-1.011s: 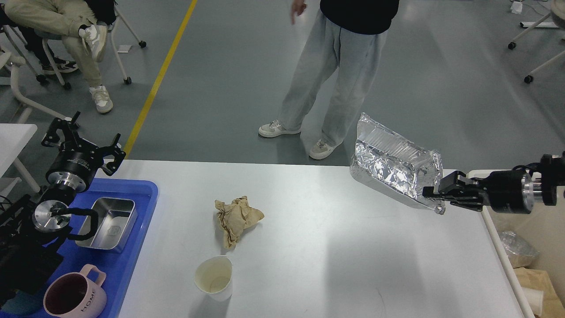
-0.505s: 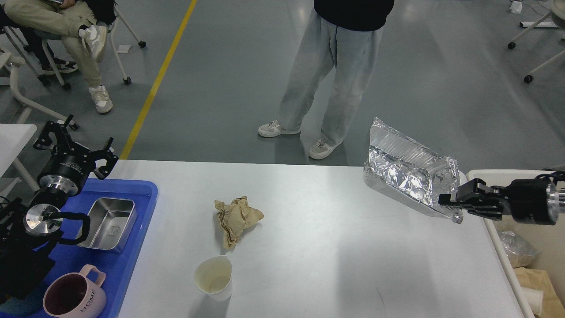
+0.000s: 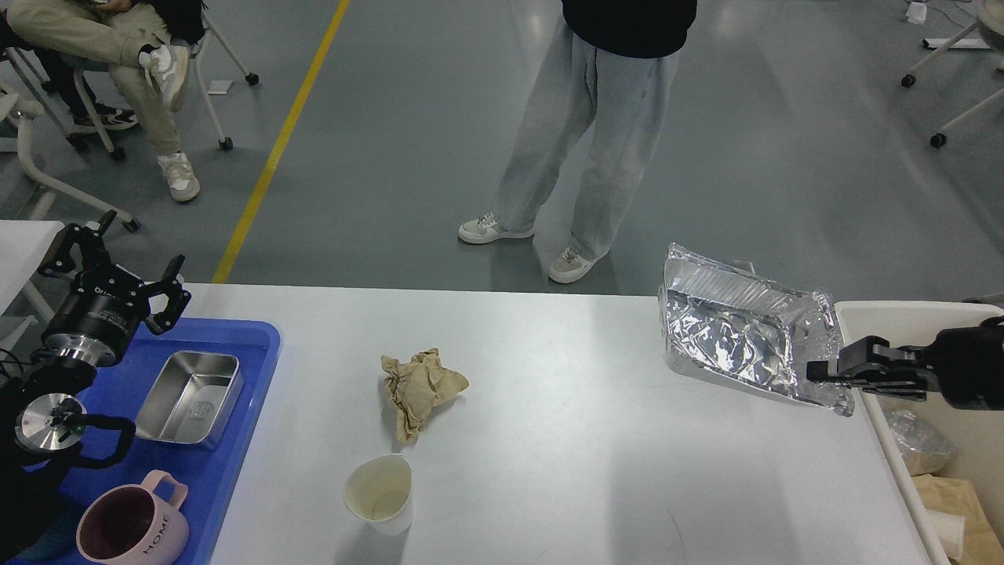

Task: Tidy desktop
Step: 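Lift the foil tray with the right gripper and hold it up, then move the left gripper from the blue tray toward the white paper cup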

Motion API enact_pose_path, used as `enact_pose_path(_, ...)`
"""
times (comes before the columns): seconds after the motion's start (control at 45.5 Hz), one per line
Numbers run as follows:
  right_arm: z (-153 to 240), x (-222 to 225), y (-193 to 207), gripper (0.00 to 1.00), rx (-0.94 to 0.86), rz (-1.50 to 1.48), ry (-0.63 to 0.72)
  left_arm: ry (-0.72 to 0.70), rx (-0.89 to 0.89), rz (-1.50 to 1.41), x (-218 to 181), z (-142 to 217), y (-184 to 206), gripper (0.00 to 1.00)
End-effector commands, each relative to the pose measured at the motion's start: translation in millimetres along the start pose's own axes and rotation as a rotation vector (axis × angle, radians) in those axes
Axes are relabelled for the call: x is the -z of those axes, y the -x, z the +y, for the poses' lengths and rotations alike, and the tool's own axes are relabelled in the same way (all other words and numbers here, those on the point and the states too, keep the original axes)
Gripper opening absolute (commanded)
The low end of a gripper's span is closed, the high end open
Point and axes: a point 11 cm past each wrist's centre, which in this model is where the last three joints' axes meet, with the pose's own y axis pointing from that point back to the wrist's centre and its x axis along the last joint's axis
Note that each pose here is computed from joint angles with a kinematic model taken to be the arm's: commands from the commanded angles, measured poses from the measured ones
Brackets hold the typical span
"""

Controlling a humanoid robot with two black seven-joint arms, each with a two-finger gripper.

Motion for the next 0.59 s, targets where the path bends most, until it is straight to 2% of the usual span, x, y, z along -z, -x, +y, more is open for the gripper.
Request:
enact_pose_path(0.0, -1, 2, -1, 0.0, 0.001, 0.004, -0.004, 0.002, -0.016, -0.063, -12, 6, -12, 0.97)
enact_pose_path(0.198, -1, 3, -2, 0.0, 0.003, 0.006, -0.004, -0.002, 0.004, 0.021, 19, -4, 10, 0.97)
enact_pose_path(0.374, -1, 3, -2, 0.0, 0.002, 0.007, -0.003, -0.062, 0.043, -0.008, 36, -1, 17, 0.97)
enact_pose_path(0.462, -2, 3, -1, 0.0, 0.006, 0.006, -0.003, -0.174, 0.169, -0.119, 49, -1, 39, 0.97)
enact_pose_path(0.571, -4, 4, -2, 0.0, 0.006, 0.008, -0.006, -0.254, 0.292, -0.299, 34, 5, 53, 0.97)
